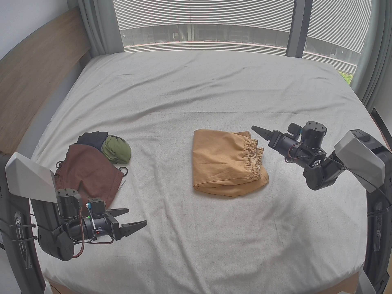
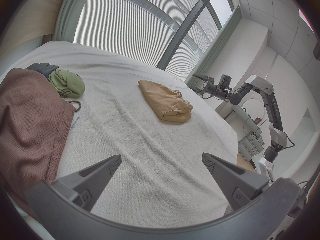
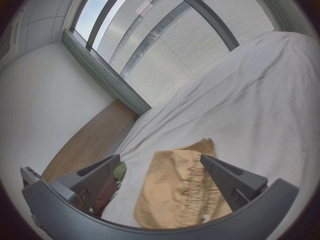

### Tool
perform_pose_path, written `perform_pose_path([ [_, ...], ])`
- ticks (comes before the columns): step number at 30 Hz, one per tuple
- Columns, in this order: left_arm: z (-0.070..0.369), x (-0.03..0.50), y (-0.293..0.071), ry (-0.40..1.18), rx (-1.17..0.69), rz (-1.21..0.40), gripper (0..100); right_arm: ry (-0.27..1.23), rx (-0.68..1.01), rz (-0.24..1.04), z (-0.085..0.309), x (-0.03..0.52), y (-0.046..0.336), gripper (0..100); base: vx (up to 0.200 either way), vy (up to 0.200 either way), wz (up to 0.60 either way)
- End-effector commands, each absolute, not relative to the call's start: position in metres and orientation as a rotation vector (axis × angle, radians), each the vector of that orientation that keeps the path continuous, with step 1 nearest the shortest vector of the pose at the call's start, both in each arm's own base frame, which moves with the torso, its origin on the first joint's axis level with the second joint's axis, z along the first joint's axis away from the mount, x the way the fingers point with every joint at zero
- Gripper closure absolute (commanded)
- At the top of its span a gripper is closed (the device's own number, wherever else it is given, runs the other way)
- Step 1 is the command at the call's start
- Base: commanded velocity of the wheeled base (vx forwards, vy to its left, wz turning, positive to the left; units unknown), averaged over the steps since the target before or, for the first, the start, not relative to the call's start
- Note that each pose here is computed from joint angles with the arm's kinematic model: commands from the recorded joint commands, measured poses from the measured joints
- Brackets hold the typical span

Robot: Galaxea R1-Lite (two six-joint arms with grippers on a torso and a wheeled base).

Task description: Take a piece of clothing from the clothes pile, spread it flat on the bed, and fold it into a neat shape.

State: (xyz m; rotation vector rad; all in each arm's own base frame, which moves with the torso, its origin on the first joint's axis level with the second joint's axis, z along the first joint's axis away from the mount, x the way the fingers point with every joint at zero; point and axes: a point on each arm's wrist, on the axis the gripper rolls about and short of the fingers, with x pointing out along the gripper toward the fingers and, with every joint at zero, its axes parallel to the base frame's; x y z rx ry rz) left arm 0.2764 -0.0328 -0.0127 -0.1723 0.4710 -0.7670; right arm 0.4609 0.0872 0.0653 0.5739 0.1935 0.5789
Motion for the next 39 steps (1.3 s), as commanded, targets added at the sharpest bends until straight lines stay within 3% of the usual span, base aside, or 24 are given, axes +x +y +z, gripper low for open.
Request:
perform_pose_path([
  [1,-0.012,0.277,-0.032,0.467,-0.173,-0.765,0,0.213,0.568,0.661,0.072,0.449,0.124,0,0.000,0.000,0.00],
  [6,-0.012,0.278,-0.032,0.465,-0.172,-0.762,0,0.293,0.568,0.662,0.035,0.449,0.143,0,0.000,0.000,0.00],
  [15,-0.012,0.281,-0.029,0.453,-0.171,-0.754,0,0.363,0.525,0.599,-0.016,0.450,0.138,0,0.000,0.000,0.00],
  [24,-0.011,0.281,-0.029,0.454,-0.173,-0.754,0,0.337,0.523,0.592,-0.019,0.450,0.137,0,0.000,0.000,0.00],
  [28,0.001,0.280,-0.032,0.418,-0.172,-0.781,0,0.251,0.541,0.611,0.043,0.433,0.134,0,0.000,0.000,0.00],
  [33,0.049,0.269,-0.037,0.290,-0.169,-0.822,0,0.110,0.532,0.651,0.141,0.379,0.120,0,0.000,0.000,0.00],
  [39,0.114,0.234,-0.040,0.102,-0.167,-0.855,0,-0.029,0.382,0.621,0.201,0.292,0.079,0,0.000,0.000,0.00],
])
